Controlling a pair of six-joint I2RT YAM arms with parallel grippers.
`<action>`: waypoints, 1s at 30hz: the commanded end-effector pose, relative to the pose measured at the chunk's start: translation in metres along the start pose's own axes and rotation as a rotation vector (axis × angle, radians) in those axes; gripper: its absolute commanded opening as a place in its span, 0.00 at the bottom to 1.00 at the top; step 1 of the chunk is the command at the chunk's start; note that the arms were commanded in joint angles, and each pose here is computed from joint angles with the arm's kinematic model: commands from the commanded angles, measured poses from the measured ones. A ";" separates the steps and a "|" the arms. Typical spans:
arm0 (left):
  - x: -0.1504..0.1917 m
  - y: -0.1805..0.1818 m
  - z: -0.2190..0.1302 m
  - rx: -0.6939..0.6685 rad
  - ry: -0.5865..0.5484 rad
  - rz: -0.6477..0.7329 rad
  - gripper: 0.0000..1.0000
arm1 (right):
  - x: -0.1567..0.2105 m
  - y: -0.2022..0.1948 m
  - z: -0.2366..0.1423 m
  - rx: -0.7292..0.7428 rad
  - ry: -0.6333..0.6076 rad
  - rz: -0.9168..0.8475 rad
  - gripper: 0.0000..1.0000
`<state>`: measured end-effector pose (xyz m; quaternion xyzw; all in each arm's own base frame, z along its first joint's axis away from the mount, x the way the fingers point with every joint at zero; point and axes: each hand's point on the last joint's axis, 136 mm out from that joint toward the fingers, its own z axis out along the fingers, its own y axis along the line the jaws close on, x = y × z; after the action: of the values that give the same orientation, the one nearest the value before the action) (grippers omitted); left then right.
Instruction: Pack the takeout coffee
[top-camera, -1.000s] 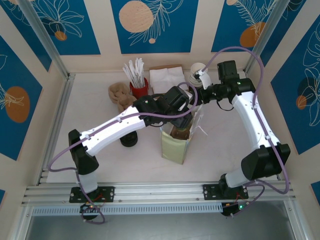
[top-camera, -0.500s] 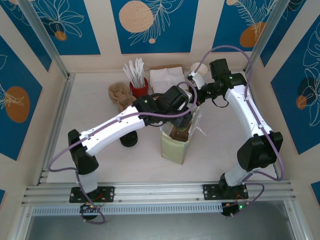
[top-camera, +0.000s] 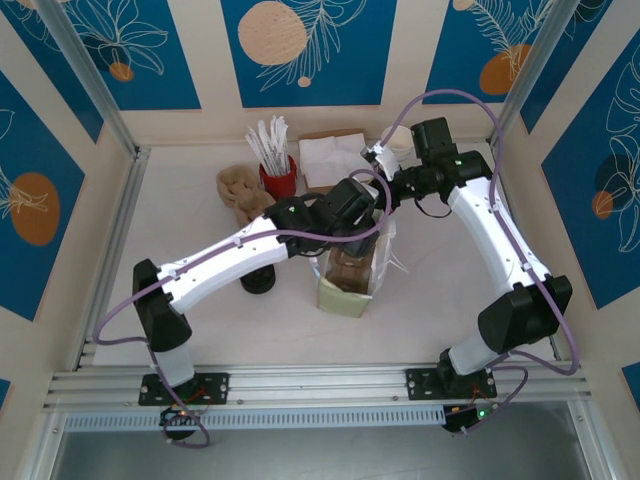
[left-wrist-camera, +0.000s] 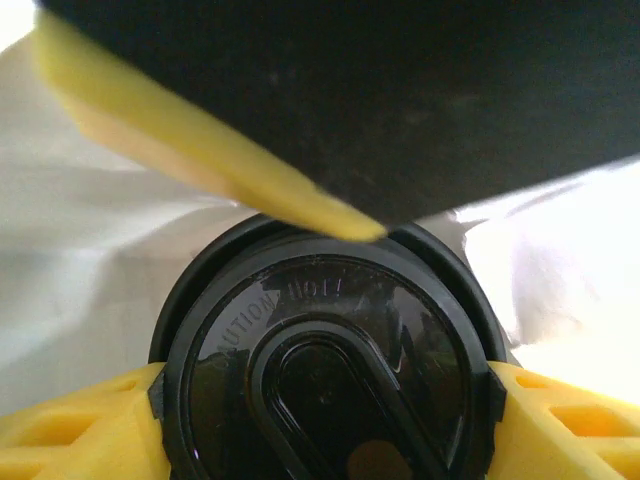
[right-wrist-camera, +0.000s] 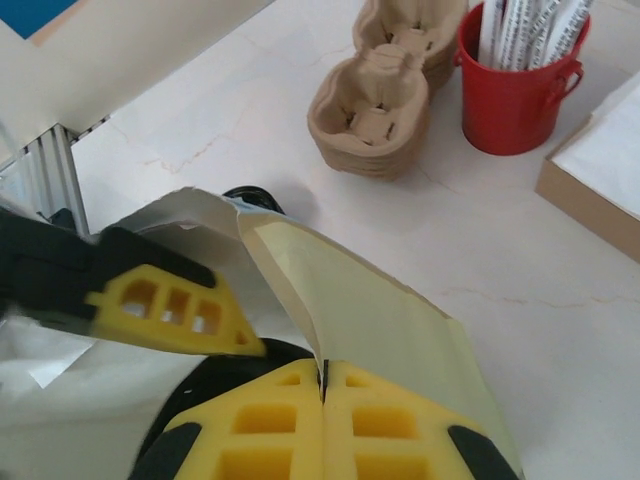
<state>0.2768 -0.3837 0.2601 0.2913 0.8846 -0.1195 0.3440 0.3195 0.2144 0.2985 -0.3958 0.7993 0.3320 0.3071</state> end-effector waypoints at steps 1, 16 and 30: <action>-0.010 0.008 -0.010 -0.047 -0.069 -0.001 0.71 | -0.014 0.018 -0.008 -0.045 -0.065 -0.023 0.00; 0.001 0.017 0.010 -0.136 -0.075 0.034 0.71 | -0.017 0.037 -0.009 -0.082 -0.100 -0.028 0.00; 0.008 0.023 0.004 -0.151 -0.049 0.035 0.72 | -0.025 0.039 -0.020 -0.043 -0.138 -0.045 0.00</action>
<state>0.2863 -0.3765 0.2566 0.2807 0.8723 -0.0755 0.3931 0.3189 0.2174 0.3147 -0.3768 0.7914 0.3337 0.3471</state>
